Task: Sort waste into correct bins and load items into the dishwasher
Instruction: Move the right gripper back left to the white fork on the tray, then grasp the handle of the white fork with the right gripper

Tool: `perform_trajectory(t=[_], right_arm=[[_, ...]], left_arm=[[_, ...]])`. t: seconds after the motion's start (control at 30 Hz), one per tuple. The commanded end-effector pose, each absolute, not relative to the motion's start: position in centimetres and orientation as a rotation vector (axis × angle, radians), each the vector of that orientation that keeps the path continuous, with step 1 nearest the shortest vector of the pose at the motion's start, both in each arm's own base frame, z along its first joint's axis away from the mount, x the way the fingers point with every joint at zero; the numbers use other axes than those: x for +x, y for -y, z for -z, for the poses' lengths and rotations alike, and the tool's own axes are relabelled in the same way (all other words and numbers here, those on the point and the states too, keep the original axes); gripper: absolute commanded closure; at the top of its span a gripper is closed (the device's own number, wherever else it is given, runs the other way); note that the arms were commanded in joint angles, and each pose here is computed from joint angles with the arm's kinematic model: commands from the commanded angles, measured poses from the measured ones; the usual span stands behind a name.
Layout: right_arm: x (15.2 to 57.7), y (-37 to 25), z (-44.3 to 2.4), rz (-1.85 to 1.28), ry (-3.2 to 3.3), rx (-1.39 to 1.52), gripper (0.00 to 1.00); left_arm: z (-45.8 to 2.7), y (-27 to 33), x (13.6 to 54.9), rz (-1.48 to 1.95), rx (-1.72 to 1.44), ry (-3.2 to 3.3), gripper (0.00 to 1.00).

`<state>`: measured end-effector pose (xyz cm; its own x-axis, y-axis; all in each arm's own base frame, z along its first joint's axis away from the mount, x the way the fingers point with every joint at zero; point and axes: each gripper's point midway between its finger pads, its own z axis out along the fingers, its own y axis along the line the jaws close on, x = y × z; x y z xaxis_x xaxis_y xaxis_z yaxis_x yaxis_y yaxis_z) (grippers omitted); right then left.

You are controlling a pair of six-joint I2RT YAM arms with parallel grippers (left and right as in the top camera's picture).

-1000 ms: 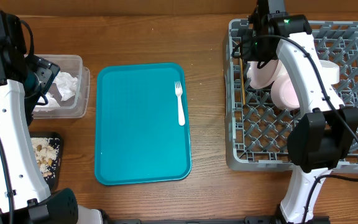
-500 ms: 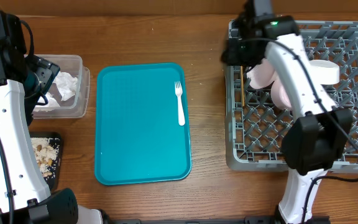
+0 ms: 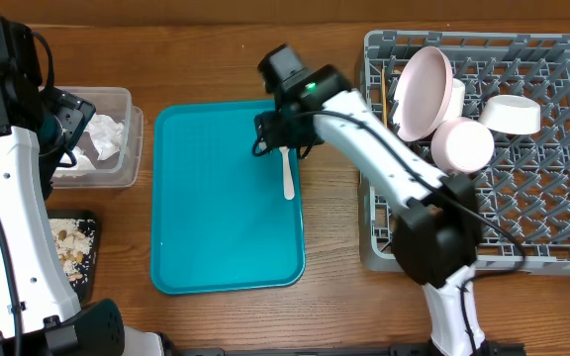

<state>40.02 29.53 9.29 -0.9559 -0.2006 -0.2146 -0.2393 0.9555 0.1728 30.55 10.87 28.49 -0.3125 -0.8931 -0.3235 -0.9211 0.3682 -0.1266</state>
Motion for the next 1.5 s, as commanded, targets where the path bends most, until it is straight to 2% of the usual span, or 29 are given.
perform_trajectory(t=[0.0,0.13,0.57,0.93,1.13,1.2,1.27,1.47], right_arm=[[40.3,-29.4,-5.4,-0.197,-2.959,-0.308,0.25],[40.2,-29.4,-3.6,-0.175,-2.988,-0.310,0.25],[40.2,-30.8,-3.3,-0.218,-2.967,-0.334,0.26],[39.9,-31.1,-1.2,-0.207,-3.002,-0.310,0.27],[39.5,-31.7,-1.2,-0.241,-3.010,-0.322,0.35],[39.2,-32.0,-1.2,-0.242,-3.010,-0.334,0.46],[38.9,-32.4,-1.2,-0.241,-3.008,-0.351,0.52],[38.9,-31.8,-0.9,-0.084,-2.971,-0.342,0.53]], left_arm=[[-28.5,-11.1,30.7,-0.115,-1.618,-2.273,0.00],[-28.5,-11.1,30.7,-0.114,-1.617,-2.273,0.00],[-28.5,-11.1,30.7,-0.114,-1.618,-2.273,0.00],[-28.5,-11.1,30.7,-0.114,-1.618,-2.273,0.00],[-28.5,-11.1,30.7,-0.114,-1.618,-2.273,0.00],[-28.5,-11.1,30.7,-0.114,-1.618,-2.272,0.00],[-28.5,-11.1,30.7,-0.114,-1.618,-2.273,0.00],[-28.5,-11.1,30.7,-0.114,-1.618,-2.273,0.00]])
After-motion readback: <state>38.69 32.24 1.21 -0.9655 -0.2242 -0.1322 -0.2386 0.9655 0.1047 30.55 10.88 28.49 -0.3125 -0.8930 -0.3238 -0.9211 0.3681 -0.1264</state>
